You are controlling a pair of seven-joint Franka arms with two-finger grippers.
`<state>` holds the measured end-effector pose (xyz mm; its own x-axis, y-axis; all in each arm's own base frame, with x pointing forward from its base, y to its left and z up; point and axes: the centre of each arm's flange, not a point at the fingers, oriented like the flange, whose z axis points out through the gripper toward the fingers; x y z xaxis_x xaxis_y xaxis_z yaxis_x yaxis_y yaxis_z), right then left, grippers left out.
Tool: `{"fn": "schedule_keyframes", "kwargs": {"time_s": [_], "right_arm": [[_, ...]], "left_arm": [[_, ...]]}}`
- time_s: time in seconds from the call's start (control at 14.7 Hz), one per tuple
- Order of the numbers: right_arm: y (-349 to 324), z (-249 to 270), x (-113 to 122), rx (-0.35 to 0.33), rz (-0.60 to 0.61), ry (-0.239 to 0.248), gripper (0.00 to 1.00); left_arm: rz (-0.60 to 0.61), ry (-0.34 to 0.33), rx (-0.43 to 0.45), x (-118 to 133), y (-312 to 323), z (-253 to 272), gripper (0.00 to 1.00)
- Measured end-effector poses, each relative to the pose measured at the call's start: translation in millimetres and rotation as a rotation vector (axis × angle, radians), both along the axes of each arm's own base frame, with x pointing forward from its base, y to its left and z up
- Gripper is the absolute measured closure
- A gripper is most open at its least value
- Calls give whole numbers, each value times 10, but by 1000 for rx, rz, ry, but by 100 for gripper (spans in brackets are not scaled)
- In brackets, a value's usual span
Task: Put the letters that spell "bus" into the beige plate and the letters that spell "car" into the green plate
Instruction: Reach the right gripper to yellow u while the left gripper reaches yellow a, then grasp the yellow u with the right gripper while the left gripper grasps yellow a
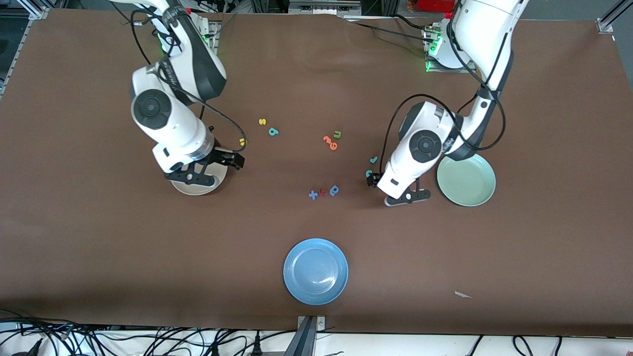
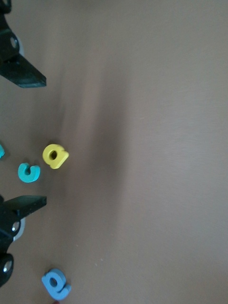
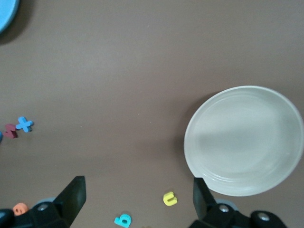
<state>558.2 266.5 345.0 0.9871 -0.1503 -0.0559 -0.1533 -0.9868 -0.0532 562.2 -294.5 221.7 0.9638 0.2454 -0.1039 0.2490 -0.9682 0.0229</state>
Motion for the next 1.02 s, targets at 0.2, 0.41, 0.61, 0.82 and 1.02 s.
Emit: {"fn": "schedule_keyframes", "kwargs": {"time_s": [0.2,0.41,0.61,0.82,1.02], "right_arm": [[131,-433,-351,14,11,-13,0],[67,-678,-686,11,20,-18,0],[-41,-818,-992,0,33,-22,0],[-145,-1040,-1217,7,40,-55,0],[-205,-1342,-1498,9,55,-56,0]], "left_arm": [[94,11,13,-139,-38,-172,0],[215,6,18,-147,-32,-300,0],[314,-2,18,-150,-64,-399,0],[365,-9,16,-166,-117,-435,0],[417,-12,15,-160,-122,-438,0]]}}
